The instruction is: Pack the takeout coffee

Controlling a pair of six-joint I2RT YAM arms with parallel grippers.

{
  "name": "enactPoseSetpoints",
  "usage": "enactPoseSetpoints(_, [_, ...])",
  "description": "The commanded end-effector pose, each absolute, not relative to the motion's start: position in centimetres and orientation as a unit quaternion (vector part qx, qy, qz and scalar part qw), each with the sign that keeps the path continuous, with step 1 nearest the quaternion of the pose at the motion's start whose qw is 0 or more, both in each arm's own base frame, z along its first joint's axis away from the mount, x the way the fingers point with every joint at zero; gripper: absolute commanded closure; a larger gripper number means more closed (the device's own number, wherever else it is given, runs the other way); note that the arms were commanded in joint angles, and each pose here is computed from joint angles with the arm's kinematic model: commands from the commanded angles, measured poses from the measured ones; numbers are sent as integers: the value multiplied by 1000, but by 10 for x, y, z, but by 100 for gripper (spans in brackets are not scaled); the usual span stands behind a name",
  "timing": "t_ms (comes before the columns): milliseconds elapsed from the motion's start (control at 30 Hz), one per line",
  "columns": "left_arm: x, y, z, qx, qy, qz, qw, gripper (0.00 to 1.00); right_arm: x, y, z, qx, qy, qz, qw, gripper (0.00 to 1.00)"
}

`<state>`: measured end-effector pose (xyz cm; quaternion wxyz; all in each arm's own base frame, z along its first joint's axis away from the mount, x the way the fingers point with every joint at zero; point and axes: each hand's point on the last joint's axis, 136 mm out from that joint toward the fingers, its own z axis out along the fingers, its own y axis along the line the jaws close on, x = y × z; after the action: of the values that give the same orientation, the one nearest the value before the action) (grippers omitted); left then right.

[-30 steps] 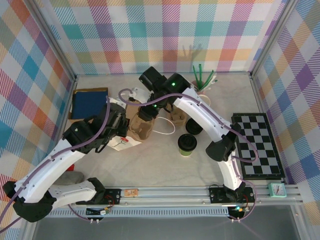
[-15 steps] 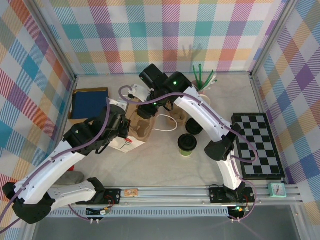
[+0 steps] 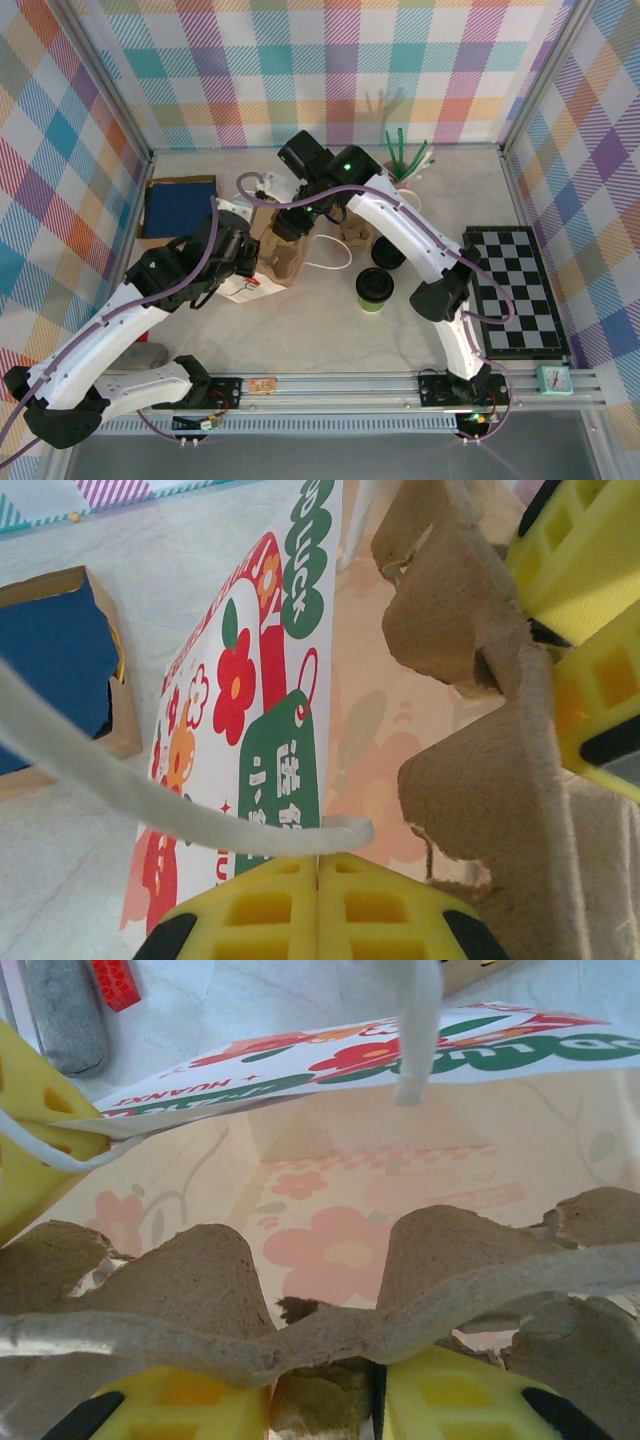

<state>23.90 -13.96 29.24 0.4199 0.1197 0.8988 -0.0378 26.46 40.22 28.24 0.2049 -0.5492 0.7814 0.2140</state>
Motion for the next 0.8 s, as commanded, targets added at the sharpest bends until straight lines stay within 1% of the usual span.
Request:
enactPoseSetpoints(0, [237,-142,297,118,896,-48,426,100,259,406,283,-545,782,226,200,72])
enactPoseSetpoints(167, [237,-142,295,120,898,-42,421,100,255,400,293,-540,782,230,208,74])
enactPoseSetpoints(400, [238,-141,285,123,903,-29,411,100,239,391,319,-540,766,257,237,73])
enactPoseSetpoints(767, [239,-140,284,122,903,-25,411,100,220,389,330,-544,745,301,240,72])
